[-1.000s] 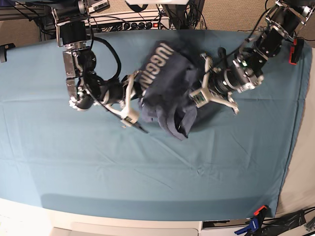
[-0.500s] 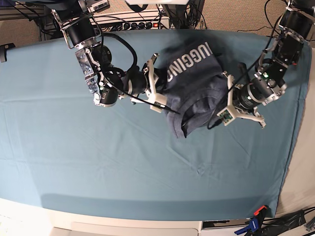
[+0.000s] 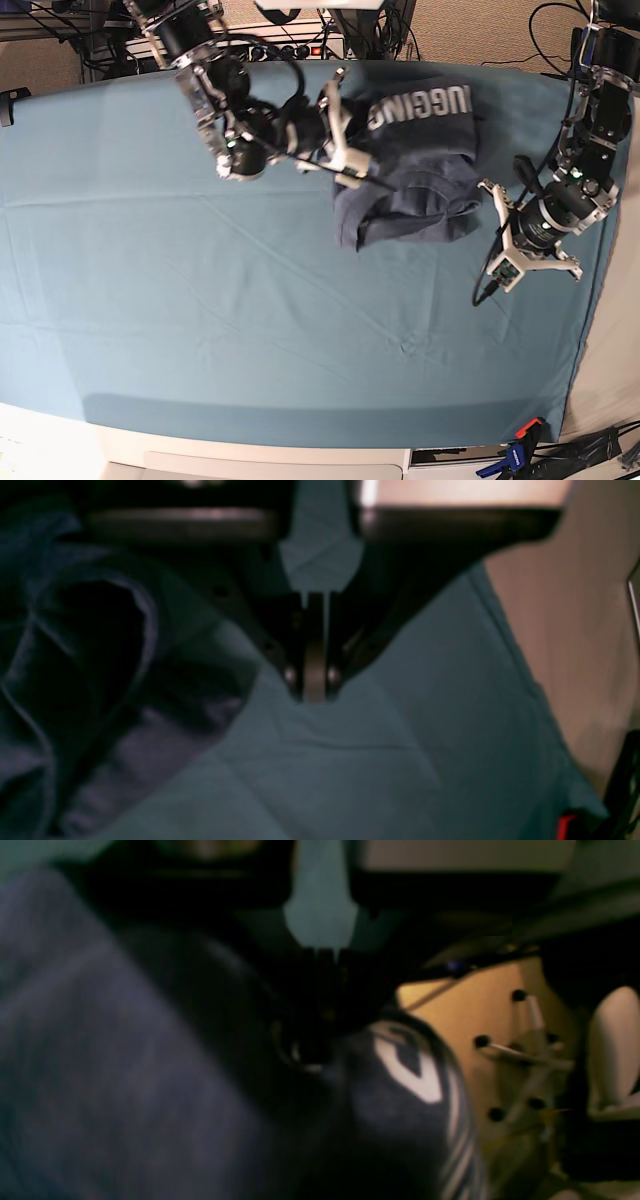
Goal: Fold the T-shirt properly
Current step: 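Grasp the bundle with both grippers and rotate it on the table, then release the bundle and move both grippers to its sides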
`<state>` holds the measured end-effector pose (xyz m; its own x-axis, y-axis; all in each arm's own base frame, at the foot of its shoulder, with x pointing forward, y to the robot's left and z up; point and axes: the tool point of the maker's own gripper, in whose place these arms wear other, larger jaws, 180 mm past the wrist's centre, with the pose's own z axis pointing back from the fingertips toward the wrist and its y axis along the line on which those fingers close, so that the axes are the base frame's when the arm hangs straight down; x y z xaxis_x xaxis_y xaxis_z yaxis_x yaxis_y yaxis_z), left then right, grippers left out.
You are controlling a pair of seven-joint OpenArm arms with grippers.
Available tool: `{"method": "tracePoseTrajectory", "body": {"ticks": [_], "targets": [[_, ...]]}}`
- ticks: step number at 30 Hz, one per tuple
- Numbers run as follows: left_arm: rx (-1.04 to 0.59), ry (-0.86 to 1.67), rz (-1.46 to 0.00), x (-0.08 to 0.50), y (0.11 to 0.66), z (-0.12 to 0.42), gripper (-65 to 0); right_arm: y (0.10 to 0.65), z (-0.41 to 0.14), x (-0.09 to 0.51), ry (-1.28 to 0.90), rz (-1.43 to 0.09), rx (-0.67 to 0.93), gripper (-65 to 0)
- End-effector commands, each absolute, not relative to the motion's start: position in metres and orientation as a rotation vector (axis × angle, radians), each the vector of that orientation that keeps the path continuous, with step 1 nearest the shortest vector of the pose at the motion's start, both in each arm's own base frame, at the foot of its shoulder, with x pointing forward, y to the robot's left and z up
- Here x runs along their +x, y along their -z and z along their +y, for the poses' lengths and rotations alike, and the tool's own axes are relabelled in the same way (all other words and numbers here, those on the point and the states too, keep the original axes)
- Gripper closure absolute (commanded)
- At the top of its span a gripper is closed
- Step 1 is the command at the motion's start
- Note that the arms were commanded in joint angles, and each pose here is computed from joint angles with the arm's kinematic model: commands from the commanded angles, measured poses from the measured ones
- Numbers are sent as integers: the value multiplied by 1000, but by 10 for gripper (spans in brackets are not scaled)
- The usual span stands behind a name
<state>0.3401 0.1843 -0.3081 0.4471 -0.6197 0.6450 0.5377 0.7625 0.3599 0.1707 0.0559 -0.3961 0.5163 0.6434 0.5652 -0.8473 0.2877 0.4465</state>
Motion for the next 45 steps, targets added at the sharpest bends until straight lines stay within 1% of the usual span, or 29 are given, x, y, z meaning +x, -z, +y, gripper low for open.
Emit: {"method": "tracePoseTrajectory", "body": {"ticks": [1,6,9,11,13,19,24,27,30,33,39,45], "targets": [[130,719,-885,348,293,189,0,390,64,169,-1042,-308,801,0],[119,714,-878,346,294,188,0,392,76,156,-1092,-287,810,0],[117,714,-878,346,294,187,0,398,73,156,-1119,-276,760,0],[121,715,-878,347,293,188,0,404,65,163,-1128,-282,697,0],[125,714,-874,347,294,190,0,406,56,178,-1113,-312,640,0],[157,726,-865,347,290,200,0,380,27,240,-955,-483,587,0],[206,690,-863,351,277,225,0,357,-2,272,-802,-594,603,0],[158,632,-868,350,267,234,0,352,-21,285,-730,-628,584,0],[71,595,-877,346,259,235,0,345,-40,296,-667,-668,559,0],[-16,579,-862,333,263,230,0,340,-53,302,-619,-698,553,0],[-163,603,-785,285,297,192,0,343,-61,301,-597,-689,535,0],[-253,568,-800,271,306,164,0,359,-63,285,-586,-639,534,0]]}}
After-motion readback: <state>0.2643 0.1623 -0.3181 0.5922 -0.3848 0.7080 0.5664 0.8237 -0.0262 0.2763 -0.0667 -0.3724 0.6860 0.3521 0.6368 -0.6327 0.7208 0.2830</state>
